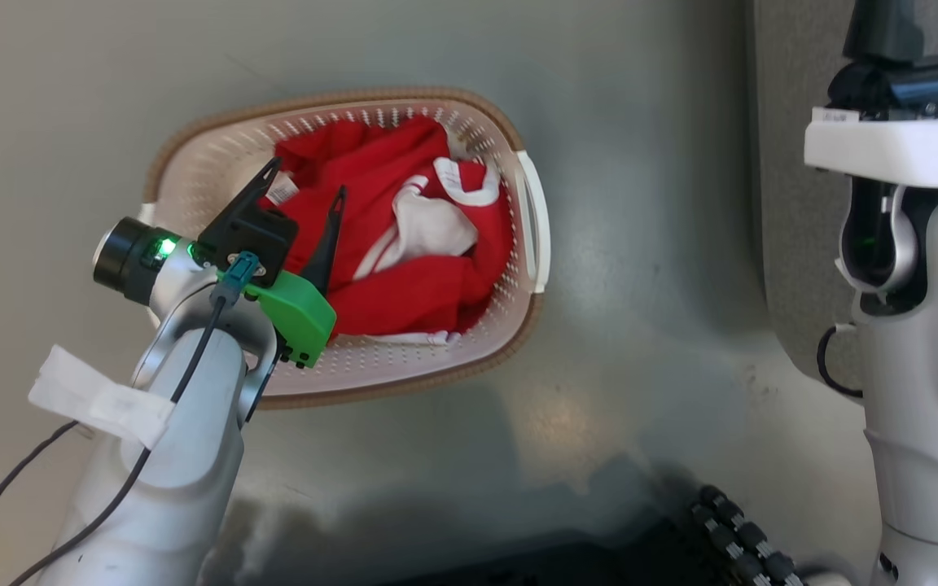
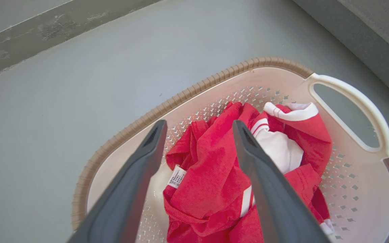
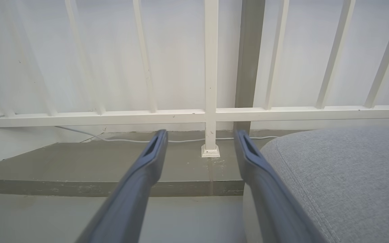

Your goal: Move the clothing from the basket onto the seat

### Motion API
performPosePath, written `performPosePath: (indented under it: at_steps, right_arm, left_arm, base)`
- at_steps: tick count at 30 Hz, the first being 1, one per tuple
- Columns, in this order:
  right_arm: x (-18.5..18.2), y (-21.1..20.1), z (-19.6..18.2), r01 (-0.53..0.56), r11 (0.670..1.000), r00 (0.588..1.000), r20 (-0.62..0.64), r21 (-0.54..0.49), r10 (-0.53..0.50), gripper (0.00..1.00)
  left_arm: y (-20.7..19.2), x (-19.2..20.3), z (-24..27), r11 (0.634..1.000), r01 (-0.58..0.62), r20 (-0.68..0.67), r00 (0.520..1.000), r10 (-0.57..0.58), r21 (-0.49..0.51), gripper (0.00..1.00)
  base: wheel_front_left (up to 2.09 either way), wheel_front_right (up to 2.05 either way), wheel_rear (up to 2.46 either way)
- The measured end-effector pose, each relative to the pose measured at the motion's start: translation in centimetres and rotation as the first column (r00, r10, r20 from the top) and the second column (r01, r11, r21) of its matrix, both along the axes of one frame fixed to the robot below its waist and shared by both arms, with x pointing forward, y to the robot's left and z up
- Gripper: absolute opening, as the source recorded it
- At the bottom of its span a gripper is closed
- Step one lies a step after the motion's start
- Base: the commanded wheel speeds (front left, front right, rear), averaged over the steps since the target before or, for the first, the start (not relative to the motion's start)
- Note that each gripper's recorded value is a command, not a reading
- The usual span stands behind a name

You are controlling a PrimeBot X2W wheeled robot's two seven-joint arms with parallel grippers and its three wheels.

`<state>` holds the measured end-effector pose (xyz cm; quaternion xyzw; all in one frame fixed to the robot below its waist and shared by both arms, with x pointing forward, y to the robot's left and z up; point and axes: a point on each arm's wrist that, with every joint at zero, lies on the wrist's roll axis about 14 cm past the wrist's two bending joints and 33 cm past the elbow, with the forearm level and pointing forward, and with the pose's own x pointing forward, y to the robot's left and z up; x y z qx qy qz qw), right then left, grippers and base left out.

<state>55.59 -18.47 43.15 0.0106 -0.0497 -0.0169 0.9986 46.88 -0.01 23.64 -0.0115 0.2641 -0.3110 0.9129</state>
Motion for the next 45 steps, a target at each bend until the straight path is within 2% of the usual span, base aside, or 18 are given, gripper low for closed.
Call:
performPosePath:
  at_steps: [7,15,26,35,36,37,38,39,40,45]
  right_arm:
    - [0.7,-1.0,-2.3,0.018,1.0,0.999,-0.037,-0.016,-0.019,1.0]
    - [1.1,-1.6,-3.2,0.023,0.999,0.999,-0.048,-0.038,-0.025,1.0]
    - [1.0,-2.3,-4.9,0.034,0.998,0.996,-0.083,-0.059,-0.039,1.0]
    - [0.8,-2.6,-5.5,0.039,0.998,0.994,-0.098,-0.056,-0.045,1.0]
    - [0.8,-2.6,-5.5,0.04,0.998,0.994,-0.099,-0.057,-0.046,1.0]
    - [0.8,-2.6,-5.6,0.041,0.997,0.994,-0.1,-0.058,-0.047,1.0]
    - [0.8,-2.7,-5.6,0.042,0.997,0.994,-0.101,-0.057,-0.048,1.0]
    - [0.8,-2.7,-5.6,0.044,0.998,0.994,-0.102,-0.054,-0.049,1.0]
    - [0.8,-2.8,-5.7,0.046,0.997,0.993,-0.103,-0.054,-0.051,1.0]
    - [0.8,-3.2,-5.5,0.065,0.996,0.993,-0.098,-0.054,-0.07,1.0]
  left_arm:
    - [-1.7,-1.9,-3.9,0.998,0.066,-0.093,0.993,-0.066,-0.006,1.0]
    - [-3.0,-3.0,-6.6,0.992,0.123,-0.15,0.981,-0.122,-0.001,1.0]
    - [-2.3,-1.9,-9.4,0.989,0.141,-0.174,0.976,-0.131,0.046,1.0]
    - [-2.2,-2.7,-10.8,0.986,0.157,-0.219,0.966,-0.14,0.063,1.0]
    - [-2.3,-2.6,-10.9,0.985,0.158,-0.218,0.966,-0.14,0.063,0.82]
    - [-2.3,-2.4,-10.9,0.985,0.158,-0.217,0.966,-0.141,0.063,0.48]
    - [-2.5,-2.2,-10.9,0.986,0.158,-0.214,0.967,-0.142,0.061,0.48]
    - [-2.6,-2.2,-10.9,0.985,0.16,-0.212,0.967,-0.144,0.058,0.29]
    - [-2.8,-2.1,-10.8,0.985,0.162,-0.21,0.967,-0.148,0.055,0.0]
    - [-3.8,-2.2,-9.9,0.985,0.171,-0.192,0.968,-0.162,0.031,0.0]
  base:
    - [0.0,0.0,0.0]
    - [0.0,0.0,0.0]
    - [0.0,0.0,0.0]
    - [0.0,0.0,0.0]
    - [0.0,0.0,0.0]
    - [0.0,0.0,0.0]
    - [0.0,0.0,0.0]
    - [0.0,0.0,0.0]
    - [0.0,0.0,0.0]
    - [0.0,0.0,0.0]
